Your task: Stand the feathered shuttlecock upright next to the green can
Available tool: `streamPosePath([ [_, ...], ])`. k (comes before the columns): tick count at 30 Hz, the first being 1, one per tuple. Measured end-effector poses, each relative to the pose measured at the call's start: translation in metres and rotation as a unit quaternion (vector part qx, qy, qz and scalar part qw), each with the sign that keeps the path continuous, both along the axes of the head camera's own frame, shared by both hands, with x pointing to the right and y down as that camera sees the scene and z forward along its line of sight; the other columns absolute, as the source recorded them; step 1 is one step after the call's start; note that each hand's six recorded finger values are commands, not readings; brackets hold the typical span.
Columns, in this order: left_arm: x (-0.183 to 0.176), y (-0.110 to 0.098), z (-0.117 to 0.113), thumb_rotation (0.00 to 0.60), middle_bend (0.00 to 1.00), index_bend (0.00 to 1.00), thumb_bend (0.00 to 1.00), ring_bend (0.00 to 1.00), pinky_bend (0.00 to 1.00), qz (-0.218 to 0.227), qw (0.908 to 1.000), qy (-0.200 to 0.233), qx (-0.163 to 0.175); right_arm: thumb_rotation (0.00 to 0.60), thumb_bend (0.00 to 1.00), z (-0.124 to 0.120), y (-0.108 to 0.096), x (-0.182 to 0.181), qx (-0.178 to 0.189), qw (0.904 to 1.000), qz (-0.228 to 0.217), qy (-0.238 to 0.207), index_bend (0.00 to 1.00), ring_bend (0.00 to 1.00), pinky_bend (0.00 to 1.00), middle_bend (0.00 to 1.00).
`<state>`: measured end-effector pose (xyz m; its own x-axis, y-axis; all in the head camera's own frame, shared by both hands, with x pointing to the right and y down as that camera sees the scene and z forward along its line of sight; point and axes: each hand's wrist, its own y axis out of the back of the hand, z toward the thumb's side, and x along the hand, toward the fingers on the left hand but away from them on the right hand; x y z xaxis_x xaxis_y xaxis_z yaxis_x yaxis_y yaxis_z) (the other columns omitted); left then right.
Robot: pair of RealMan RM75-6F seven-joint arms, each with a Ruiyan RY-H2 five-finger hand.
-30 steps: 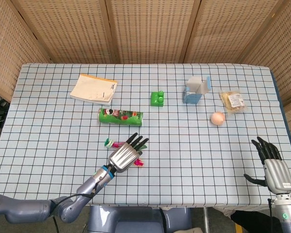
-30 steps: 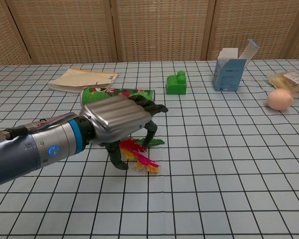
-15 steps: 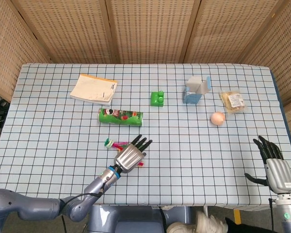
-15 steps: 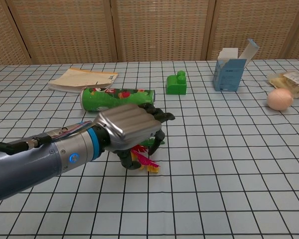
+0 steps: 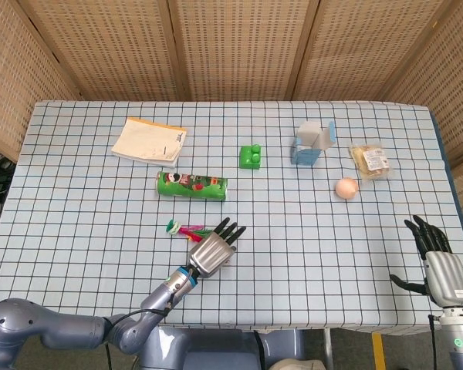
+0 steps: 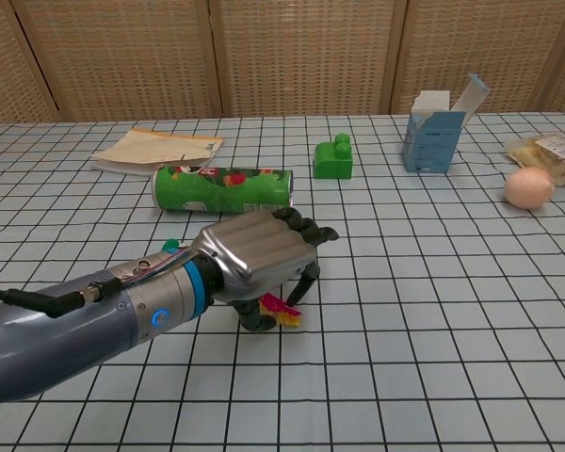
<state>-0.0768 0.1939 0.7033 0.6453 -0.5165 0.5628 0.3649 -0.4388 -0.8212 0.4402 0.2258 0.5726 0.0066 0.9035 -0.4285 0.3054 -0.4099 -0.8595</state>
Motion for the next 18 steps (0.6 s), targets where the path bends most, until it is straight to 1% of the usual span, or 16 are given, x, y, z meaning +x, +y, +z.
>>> streamPosePath([
  [5, 0.0035, 0.0008, 0.0046, 0.600, 0.00, 0.59, 0.45, 0.00, 0.00, 0.001, 1.0000, -0.004, 0.006, 0.600, 0.01, -0.0011, -0.0004, 0.0000, 0.002, 1.0000, -0.001, -0.002, 0.01, 0.00, 0.00, 0.00],
  [10, 0.0067, 0.0047, 0.0064, 0.600, 0.00, 0.62, 0.50, 0.00, 0.00, 0.002, 1.0000, 0.000, 0.006, 0.600, 0.01, -0.0022, -0.0005, -0.0006, 0.004, 1.0000, -0.001, -0.006, 0.01, 0.00, 0.00, 0.00],
  [18, 0.0050, 0.0045, 0.0049, 0.600, 0.00, 0.64, 0.51, 0.00, 0.00, -0.004, 0.9999, 0.008, 0.011, 0.600, 0.01, -0.0036, -0.0001, -0.0011, 0.006, 0.9999, -0.002, -0.008, 0.01, 0.00, 0.00, 0.00],
])
